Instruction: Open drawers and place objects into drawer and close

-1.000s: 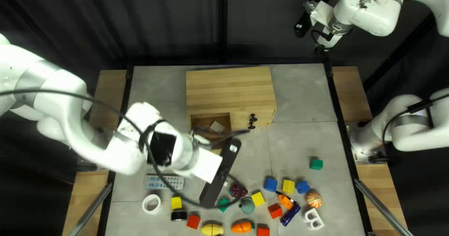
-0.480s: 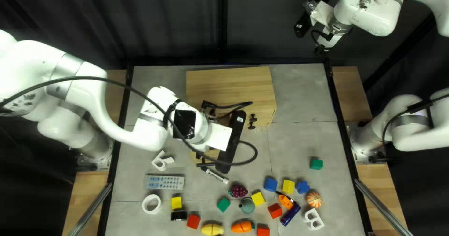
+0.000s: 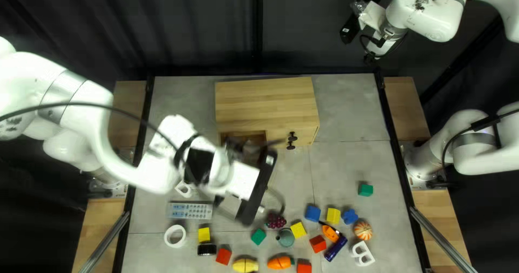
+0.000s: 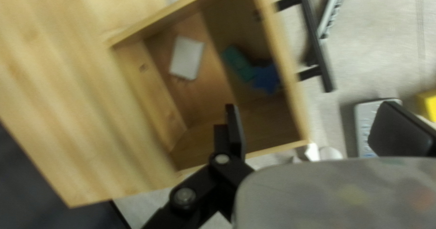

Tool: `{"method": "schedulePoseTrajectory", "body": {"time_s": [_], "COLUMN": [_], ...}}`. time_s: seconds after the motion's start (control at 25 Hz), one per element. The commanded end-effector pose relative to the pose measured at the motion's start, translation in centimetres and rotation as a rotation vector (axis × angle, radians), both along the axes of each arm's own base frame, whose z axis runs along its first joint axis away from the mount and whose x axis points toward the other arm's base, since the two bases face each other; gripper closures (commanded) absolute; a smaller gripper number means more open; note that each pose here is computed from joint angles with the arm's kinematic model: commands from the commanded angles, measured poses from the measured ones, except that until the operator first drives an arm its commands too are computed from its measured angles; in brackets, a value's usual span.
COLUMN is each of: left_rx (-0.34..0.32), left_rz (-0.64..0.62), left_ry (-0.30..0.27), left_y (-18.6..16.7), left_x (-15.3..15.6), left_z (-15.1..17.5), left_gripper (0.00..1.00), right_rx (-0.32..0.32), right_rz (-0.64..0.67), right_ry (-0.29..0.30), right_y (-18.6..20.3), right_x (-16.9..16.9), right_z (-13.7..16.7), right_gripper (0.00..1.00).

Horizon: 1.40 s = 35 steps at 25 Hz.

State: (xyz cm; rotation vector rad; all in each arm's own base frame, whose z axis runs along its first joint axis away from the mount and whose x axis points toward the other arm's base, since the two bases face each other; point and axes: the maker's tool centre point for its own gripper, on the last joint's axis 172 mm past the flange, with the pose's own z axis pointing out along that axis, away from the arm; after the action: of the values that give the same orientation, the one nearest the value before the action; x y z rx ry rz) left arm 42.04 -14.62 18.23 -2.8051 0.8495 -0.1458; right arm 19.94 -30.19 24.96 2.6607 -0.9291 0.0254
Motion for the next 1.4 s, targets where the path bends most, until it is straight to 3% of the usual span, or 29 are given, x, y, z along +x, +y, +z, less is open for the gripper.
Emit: {"method": "schedulePoseTrajectory", "body": {"time_s": [0.04, 0.16, 0.6, 1.16, 1.4], "left_rx": [-0.057, -0.093, -0.138, -0.103, -0.094], "left_rz": [-0.147, -0.141, 0.163, 0.186, 0.212], "left_ry": [0.026, 0.045, 0.072, 0.046, 0.067], "left_y": [-5.4, -7.8, -11.9, -14.8, -15.2], "left_x": [-1.1, -1.2, -1.9, -1.9, -1.4], "left_z": [-1.7, -3.8, -6.5, -7.4, -9.0], "left_gripper": [0.00, 0.00, 0.00, 0.00, 0.00], "right_rx": [0.000, 0.000, 0.000, 0.000, 0.000], "right_rz": [0.000, 0.000, 0.000, 0.000, 0.000], "right_ry": [0.000, 0.000, 0.000, 0.000, 0.000], "right_y": [0.0, 0.0, 0.0, 0.0, 0.0], "right_x": [0.0, 0.0, 0.0, 0.0, 0.0], "right_z": [0.0, 0.0, 0.0, 0.0, 0.0], "right_gripper": [0.00, 0.00, 0.00, 0.00, 0.00]}}
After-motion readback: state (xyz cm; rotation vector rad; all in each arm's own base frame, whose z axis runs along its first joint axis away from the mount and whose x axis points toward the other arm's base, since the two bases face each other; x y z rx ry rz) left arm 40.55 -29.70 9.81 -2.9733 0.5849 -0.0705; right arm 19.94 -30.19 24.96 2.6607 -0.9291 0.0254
